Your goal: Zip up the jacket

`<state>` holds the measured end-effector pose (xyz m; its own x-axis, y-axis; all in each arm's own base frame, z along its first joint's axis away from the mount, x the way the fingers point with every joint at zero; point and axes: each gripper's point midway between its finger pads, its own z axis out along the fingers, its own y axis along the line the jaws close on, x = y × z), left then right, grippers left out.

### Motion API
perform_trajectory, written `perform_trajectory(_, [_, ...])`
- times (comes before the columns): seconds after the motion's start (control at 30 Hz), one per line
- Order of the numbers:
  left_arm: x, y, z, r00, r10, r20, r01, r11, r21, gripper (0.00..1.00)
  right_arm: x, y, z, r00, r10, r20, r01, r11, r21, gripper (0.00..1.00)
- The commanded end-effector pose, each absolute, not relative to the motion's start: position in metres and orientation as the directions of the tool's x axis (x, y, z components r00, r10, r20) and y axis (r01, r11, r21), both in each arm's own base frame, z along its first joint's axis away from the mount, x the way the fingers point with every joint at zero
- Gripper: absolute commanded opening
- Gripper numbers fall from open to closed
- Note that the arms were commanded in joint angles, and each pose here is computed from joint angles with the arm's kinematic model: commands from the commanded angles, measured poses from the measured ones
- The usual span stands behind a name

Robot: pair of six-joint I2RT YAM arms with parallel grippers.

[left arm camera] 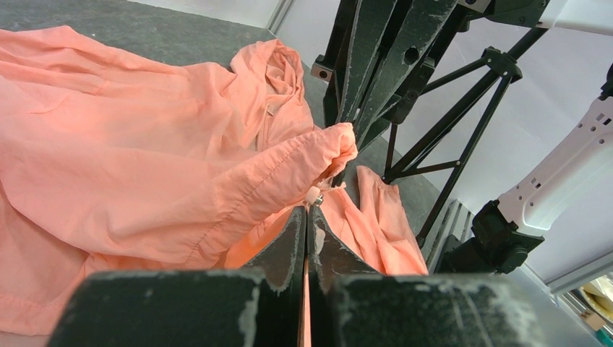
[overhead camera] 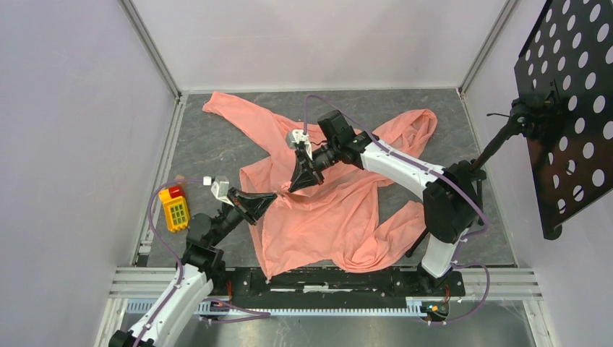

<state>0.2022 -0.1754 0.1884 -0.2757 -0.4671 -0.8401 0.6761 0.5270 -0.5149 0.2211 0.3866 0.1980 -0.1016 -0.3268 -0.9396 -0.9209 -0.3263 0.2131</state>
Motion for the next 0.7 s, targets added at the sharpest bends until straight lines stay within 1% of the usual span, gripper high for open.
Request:
perform_trajectory(0.0, [0.197, -0.174, 0.150, -0.298, -0.432, -0.851, 0.667, 0.544, -0.510, 0.02, 0.224, 0.394, 0.209, -0.090, -0.294, -0.952, -0.916, -0.351, 0.195, 0.00])
perform_trajectory(0.33, [0.197, -0.173, 0.149, -0.293, -0.433, -0.853, 0.664, 0.550, -0.507, 0.02, 0.222, 0.398, 0.209, -0.093, -0.290, -0.953, -0.912, -0.358, 0.198, 0.00])
perform_trajectory(0.67, [0.197, -0.173, 0.149, -0.295, -0.434, -0.851, 0.661, 0.550, -0.510, 0.02, 0.222, 0.395, 0.218, -0.060, -0.270, -0.961, -0.926, -0.344, 0.155, 0.00])
